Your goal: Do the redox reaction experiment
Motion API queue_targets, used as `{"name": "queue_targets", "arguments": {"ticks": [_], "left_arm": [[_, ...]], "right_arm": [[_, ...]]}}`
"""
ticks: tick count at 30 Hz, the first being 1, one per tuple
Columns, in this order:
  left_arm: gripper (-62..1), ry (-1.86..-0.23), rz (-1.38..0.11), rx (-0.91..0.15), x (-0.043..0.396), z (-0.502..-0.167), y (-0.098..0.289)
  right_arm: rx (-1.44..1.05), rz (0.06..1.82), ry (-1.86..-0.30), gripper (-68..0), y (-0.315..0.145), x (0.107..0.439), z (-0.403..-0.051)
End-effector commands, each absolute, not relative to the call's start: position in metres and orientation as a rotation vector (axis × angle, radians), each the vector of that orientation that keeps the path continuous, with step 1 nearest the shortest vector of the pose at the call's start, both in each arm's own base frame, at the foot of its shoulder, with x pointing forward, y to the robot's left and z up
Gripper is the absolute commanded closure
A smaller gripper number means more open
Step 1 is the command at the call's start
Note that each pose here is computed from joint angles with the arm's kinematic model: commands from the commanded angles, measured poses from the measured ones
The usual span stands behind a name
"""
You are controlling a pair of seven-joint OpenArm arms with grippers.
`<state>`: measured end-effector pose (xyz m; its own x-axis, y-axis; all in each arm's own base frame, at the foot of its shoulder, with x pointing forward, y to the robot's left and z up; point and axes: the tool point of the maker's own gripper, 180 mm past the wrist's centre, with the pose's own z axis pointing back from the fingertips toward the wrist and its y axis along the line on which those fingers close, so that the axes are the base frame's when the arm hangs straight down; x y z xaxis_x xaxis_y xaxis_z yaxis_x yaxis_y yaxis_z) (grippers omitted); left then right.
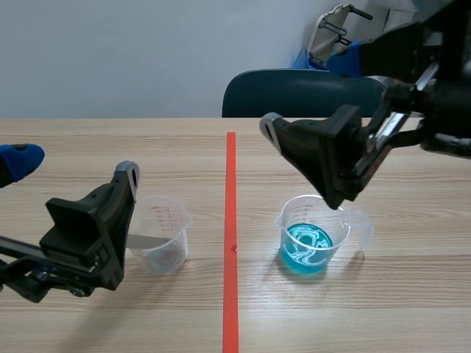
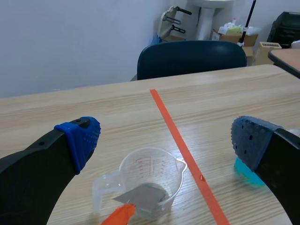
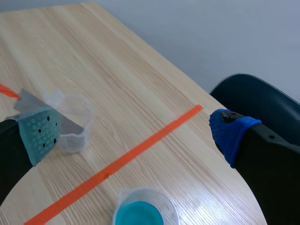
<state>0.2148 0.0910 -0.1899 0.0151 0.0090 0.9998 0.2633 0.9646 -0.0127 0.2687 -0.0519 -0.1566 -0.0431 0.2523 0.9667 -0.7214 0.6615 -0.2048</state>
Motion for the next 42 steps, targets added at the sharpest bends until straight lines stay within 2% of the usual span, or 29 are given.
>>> {"name": "queue_targets", "arguments": {"ticks": [1,9,13,17,24,27,42], "left_arm": [[-59.6,-1.600,-0.204,-0.214,0.217,-0.175,0.091],[-59.5,-1.639,-0.199,-0.169,0.229,-0.162,0.101],[-59.5,-1.631,-0.195,-0.156,0.234,-0.157,0.104],[-59.5,-1.605,-0.224,-0.222,0.234,-0.156,0.094],[-59.5,-1.621,-0.228,-0.226,0.236,-0.151,0.094],[-59.5,-1.597,-0.212,-0.262,0.235,-0.154,0.092],[-59.5,-1.589,-0.197,-0.275,0.235,-0.156,0.091]], "right_arm": [[0.417,0.819,-1.442,-67.9,-0.056,0.267,-0.146],[0.370,0.743,-1.472,-67.9,-0.082,0.255,-0.136],[0.379,0.730,-1.440,-67.9,-0.083,0.248,-0.144],[0.397,0.710,-1.397,-67.9,-0.083,0.240,-0.156],[0.429,0.684,-1.339,-67.9,-0.082,0.227,-0.171],[0.438,0.676,-1.315,-67.9,-0.082,0.223,-0.177],[0.450,0.663,-1.385,-67.9,-0.082,0.225,-0.165]]}}
